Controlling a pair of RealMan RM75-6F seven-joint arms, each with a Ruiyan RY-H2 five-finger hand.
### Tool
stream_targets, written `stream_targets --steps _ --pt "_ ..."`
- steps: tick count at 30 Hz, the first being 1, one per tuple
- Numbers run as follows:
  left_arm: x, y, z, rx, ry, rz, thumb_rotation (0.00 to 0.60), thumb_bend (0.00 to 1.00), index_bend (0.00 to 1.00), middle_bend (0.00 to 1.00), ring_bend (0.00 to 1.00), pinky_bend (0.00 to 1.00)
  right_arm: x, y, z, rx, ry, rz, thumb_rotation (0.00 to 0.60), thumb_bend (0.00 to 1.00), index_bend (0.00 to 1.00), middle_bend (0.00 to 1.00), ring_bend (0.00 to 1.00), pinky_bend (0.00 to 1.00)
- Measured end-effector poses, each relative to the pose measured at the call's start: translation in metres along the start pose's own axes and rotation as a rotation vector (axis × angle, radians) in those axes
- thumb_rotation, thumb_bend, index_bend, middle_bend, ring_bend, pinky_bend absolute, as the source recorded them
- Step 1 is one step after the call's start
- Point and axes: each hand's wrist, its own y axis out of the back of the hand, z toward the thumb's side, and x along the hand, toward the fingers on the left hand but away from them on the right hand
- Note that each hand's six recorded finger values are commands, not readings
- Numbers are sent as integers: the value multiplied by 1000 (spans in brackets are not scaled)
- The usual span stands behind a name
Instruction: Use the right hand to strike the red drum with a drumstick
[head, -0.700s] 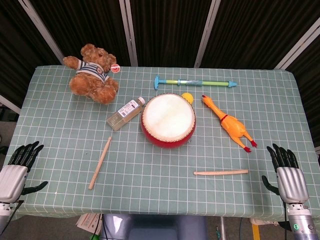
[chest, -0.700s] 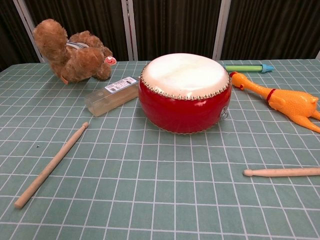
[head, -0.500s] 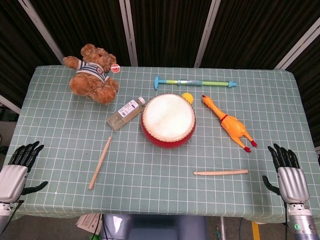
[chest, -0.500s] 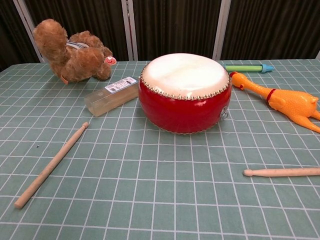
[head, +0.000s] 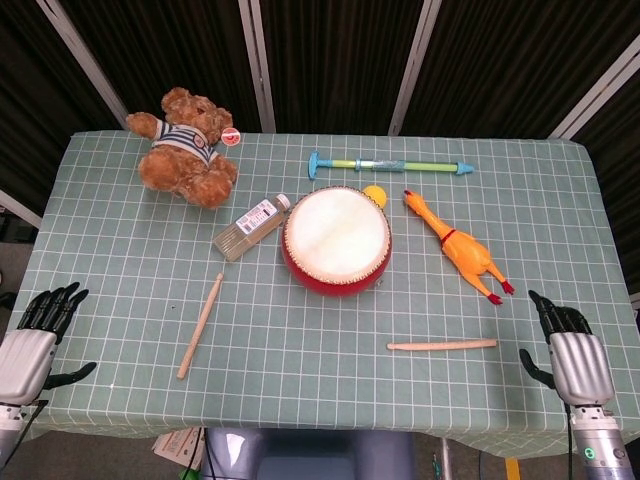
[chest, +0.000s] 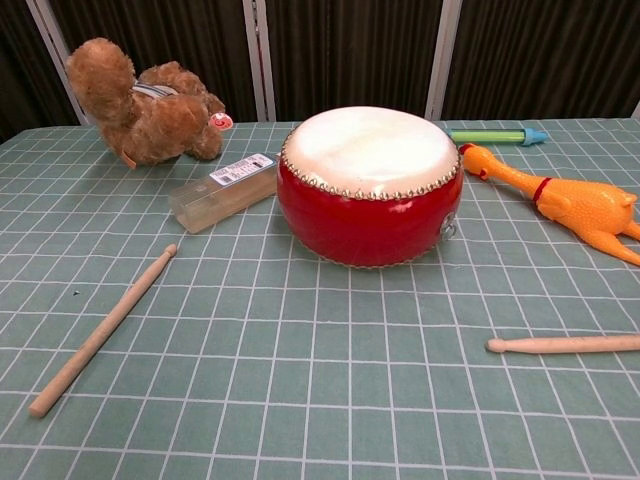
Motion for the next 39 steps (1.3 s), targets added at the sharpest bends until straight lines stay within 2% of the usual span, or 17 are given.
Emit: stream_targets --steps 3,6,16,25,34,39 --pt "-1 0 1 0 -4 1 600 5 0 0 0 0 0 -7 4 -1 4 30 600 357 364 981 999 910" --pt "-1 0 2 0 -6 2 600 5 0 0 0 0 -2 -16 10 12 7 72 600 357 401 1000 1000 931" --pt "-2 0 2 0 -5 -1 600 5 0 0 0 0 -15 -51 30 85 17 175 600 357 442 1000 1000 931" --pt "-2 -1 2 -6 -7 -5 600 5 0 0 0 0 -22 -91 50 172 48 230 600 357 443 1000 1000 931" --pt "-2 -1 3 -10 -10 -11 600 5 0 0 0 0 -31 -117 57 204 50 244 600 356 443 1000 1000 931" --pt "-2 -1 3 -11 -10 -11 600 6 0 0 0 0 -41 -120 58 203 39 220 600 357 443 1000 1000 931"
